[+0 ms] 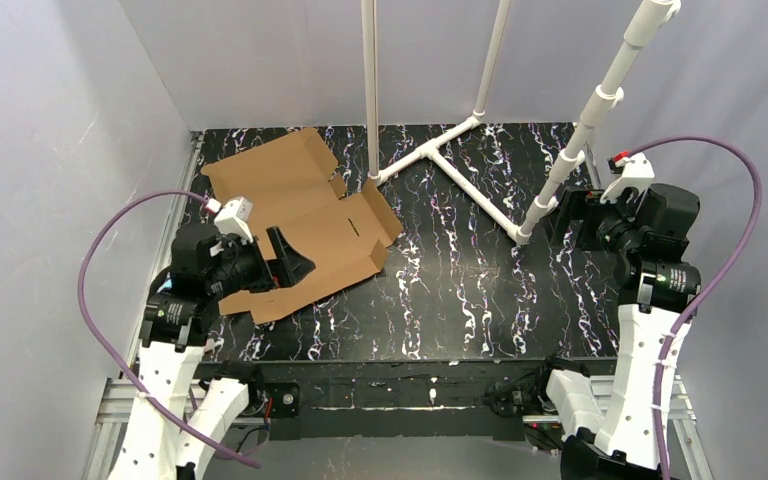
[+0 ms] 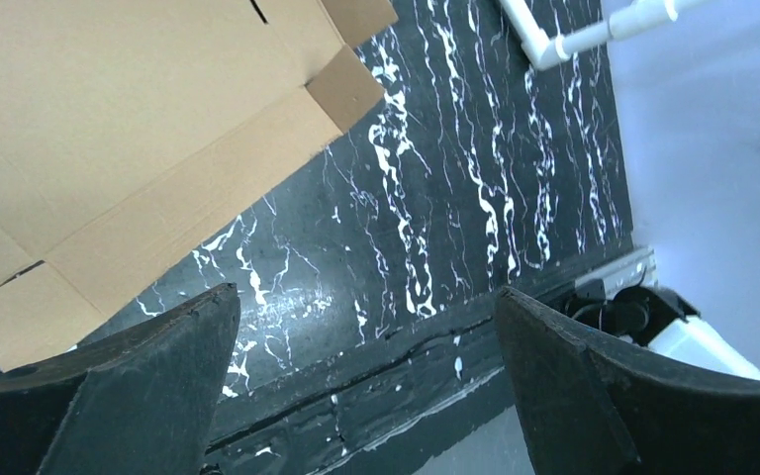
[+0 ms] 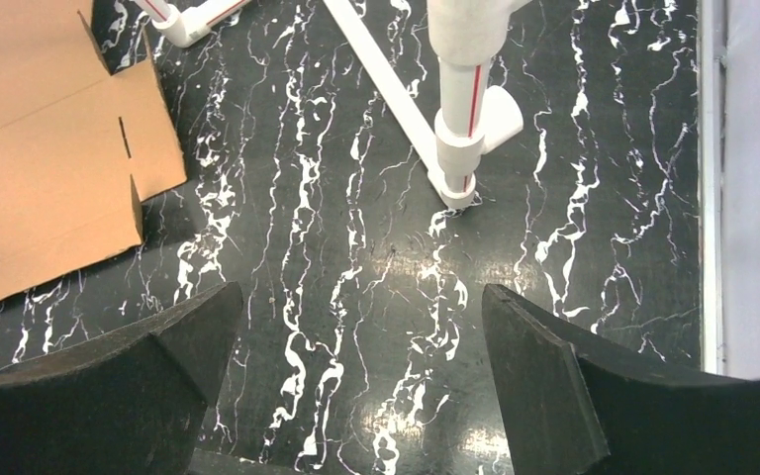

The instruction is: Fold the paper box

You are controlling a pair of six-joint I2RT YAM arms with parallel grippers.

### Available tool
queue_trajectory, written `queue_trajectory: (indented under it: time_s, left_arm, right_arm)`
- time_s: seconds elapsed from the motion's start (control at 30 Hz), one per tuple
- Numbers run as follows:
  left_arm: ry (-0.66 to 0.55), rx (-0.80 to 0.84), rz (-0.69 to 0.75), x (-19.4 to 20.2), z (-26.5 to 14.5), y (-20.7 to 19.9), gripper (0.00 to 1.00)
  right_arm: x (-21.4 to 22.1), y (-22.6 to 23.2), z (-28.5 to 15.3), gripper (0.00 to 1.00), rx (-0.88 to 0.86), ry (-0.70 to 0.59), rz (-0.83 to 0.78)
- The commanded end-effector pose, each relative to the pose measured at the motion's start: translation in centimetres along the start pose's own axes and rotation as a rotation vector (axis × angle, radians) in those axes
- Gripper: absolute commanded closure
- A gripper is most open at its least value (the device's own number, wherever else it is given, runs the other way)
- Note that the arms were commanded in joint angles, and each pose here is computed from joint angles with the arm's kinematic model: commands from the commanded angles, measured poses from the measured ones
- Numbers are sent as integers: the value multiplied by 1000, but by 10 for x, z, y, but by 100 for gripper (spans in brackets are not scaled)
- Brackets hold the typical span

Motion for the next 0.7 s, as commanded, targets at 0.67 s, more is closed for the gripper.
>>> queue_trajectory:
  time_s: [0.67]
  left_arm:
    - [313,-208,1248,43,146,13,1]
  right_arm:
    - [75,20,71,0,-643,-142,-273]
Point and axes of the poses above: each gripper's point midway between its finger pads, its own z axis out along the fingers, its own y axis along the line the jaws close on, x = y × z, the point moved 9 cm from there along -z, back along the fingers, and after that the axes turned 14 degrees about -z, right-handed, at the moved point
